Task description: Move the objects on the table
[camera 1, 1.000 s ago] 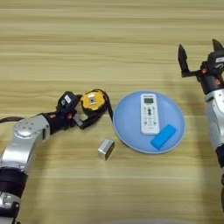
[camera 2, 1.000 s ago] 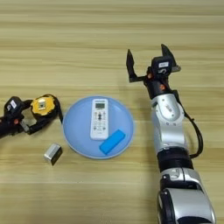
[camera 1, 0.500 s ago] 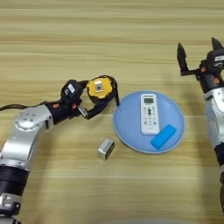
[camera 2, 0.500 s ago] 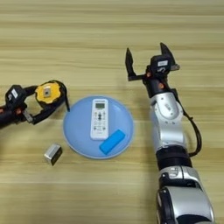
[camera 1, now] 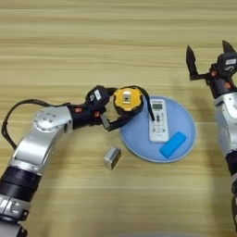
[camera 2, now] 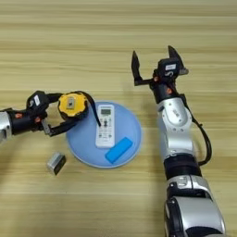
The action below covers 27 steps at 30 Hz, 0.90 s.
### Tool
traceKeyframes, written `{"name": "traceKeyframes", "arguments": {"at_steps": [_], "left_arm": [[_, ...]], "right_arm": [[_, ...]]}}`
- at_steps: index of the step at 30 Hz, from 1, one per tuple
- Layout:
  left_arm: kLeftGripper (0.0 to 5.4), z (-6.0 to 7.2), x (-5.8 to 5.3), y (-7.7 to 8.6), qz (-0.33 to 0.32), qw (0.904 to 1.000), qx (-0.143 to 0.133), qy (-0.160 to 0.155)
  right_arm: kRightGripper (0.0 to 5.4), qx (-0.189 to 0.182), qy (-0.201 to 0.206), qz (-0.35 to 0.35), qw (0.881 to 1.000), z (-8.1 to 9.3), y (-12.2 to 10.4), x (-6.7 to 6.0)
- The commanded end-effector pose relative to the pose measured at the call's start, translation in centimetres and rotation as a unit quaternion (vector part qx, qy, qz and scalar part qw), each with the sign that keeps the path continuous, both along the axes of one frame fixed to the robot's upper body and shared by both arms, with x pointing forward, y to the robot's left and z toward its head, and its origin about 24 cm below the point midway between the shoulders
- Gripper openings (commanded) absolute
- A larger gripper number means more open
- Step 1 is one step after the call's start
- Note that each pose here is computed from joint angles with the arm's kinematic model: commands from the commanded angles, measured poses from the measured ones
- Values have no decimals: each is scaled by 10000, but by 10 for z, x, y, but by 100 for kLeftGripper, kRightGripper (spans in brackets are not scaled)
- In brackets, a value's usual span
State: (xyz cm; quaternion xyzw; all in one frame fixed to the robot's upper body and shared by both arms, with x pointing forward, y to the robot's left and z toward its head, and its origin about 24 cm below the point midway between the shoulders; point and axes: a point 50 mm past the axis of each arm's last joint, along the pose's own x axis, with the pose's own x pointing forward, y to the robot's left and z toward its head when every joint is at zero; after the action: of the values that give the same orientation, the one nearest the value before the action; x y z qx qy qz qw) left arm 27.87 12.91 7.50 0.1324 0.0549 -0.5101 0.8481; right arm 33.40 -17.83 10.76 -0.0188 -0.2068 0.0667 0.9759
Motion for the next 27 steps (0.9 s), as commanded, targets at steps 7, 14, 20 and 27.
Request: {"name": "traceKeyframes", "arguments": {"at_steps": [7, 14, 20, 27], "left_arm": [[440, -17, 4, -22, -467, 9980, 375, 198], [440, -28, 3, -26, -599, 9963, 530, 326], [469, -27, 3, -26, -595, 9966, 481, 310], [534, -24, 0, -26, -666, 9968, 376, 230]], "right_arm": [[540, -2, -126, 28, 9999, 5, 5, 0], [540, 7, -111, 27, 9999, 5, 6, 0], [540, 7, -102, 26, 9999, 4, 6, 0], [540, 5, -99, 27, 9999, 4, 5, 0]]}}
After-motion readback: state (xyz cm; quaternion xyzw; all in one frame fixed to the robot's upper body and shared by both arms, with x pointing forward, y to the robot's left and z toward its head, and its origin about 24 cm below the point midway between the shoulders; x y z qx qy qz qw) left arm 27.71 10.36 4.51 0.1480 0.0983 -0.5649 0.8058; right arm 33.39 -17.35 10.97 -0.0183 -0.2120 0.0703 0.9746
